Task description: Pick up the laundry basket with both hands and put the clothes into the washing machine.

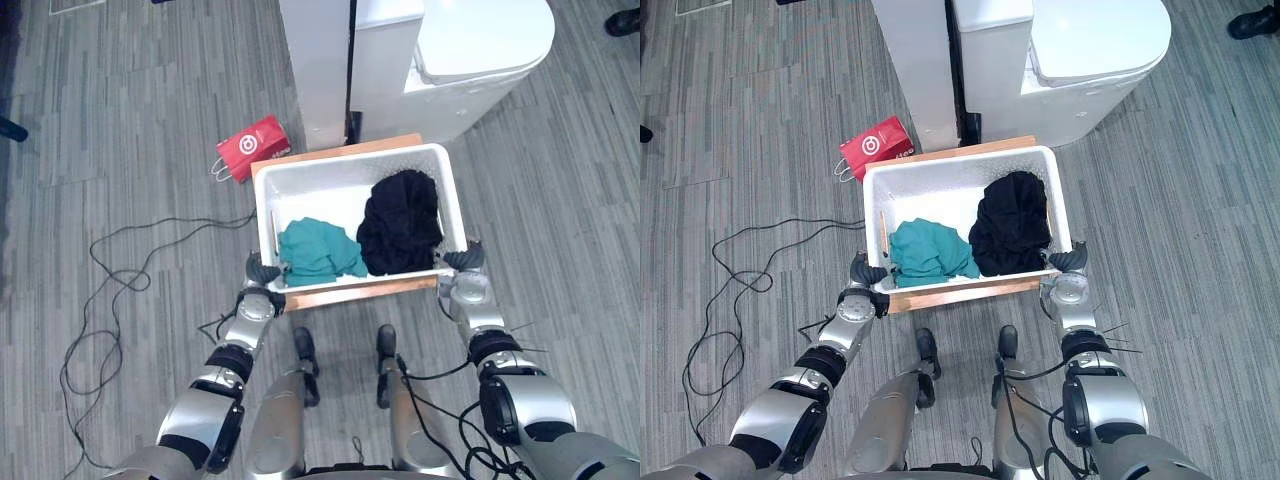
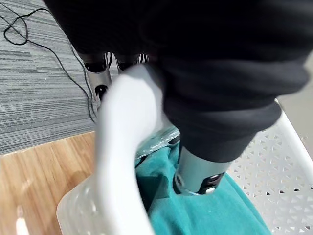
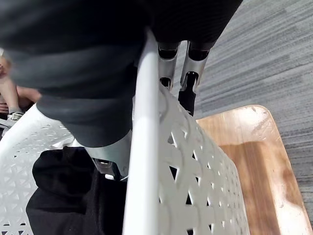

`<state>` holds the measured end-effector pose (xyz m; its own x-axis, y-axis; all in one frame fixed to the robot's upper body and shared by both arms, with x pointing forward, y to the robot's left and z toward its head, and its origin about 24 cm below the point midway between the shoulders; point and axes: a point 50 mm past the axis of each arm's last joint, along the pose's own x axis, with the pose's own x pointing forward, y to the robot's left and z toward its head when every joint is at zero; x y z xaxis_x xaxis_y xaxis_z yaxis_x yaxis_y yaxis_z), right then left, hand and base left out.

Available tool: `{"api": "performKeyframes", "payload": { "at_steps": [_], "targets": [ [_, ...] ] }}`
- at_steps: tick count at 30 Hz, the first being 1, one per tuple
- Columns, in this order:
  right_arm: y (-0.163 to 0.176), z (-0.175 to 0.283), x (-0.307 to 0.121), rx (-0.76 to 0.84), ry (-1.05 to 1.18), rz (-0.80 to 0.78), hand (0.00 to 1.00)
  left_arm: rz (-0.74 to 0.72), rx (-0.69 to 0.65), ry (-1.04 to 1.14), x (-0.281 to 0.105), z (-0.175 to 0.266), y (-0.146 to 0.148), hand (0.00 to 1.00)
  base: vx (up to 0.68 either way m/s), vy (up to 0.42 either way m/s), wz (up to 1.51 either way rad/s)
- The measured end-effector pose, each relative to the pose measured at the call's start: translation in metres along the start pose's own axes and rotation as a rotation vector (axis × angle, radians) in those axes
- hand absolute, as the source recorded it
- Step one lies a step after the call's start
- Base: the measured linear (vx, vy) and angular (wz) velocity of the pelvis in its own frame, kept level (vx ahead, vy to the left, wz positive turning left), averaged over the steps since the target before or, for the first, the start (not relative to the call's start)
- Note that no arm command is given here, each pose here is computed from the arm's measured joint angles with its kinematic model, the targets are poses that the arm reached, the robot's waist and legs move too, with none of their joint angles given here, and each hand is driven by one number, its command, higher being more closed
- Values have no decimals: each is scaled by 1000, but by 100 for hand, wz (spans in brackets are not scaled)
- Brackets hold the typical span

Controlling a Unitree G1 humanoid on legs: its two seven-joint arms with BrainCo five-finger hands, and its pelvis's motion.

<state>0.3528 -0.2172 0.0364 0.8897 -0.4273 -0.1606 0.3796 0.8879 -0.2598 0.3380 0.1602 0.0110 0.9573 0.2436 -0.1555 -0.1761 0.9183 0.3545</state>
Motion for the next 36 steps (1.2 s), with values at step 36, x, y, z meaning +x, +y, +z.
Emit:
{"api": "performKeyframes", "payload": {
  "at_steps": [36],
  "targets": [
    [-34, -57, -109, 52, -116, 127, 100, -84, -142, 58, -123, -69, 35, 100, 10, 11, -73]
  ]
}}
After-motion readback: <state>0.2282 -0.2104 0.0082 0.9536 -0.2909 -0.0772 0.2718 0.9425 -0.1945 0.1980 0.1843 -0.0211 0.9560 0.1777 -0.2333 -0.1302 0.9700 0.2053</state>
